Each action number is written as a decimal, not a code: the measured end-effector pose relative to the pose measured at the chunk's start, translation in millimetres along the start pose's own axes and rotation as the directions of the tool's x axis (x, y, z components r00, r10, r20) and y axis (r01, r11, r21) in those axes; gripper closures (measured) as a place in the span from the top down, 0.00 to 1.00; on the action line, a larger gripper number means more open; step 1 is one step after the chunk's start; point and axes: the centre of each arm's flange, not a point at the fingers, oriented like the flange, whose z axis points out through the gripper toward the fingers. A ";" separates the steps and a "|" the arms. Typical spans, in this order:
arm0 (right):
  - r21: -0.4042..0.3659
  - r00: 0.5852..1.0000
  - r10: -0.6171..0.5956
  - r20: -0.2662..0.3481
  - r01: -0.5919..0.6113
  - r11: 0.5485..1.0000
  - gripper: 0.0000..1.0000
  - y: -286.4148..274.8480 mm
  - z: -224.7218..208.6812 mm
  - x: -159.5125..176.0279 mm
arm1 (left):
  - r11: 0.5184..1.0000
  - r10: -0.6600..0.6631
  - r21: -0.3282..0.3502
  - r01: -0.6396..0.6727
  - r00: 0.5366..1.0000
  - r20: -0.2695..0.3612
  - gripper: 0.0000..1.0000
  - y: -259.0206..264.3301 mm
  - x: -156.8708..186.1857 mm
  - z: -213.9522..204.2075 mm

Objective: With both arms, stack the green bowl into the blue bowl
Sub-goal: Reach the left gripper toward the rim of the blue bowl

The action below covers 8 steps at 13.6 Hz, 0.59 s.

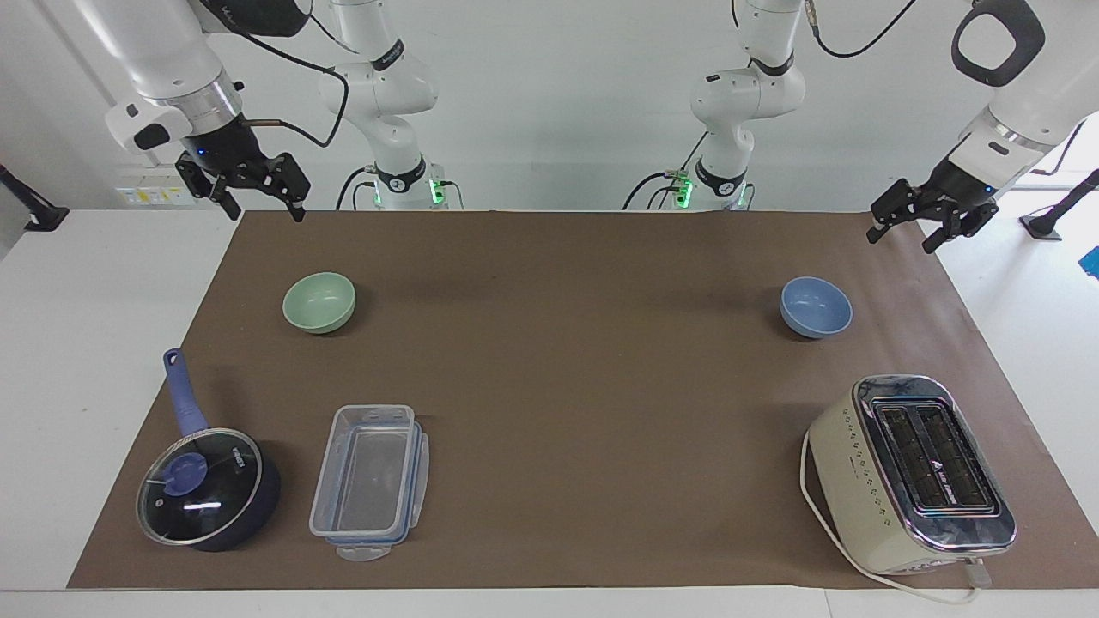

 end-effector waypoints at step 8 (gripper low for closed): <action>0.000 1.000 0.000 0.000 0.000 1.000 1.00 0.0 0.0 0.0 | 0.972 0.052 -0.223 -0.070 0.995 -0.089 1.00 -103.7 -50.3 110.2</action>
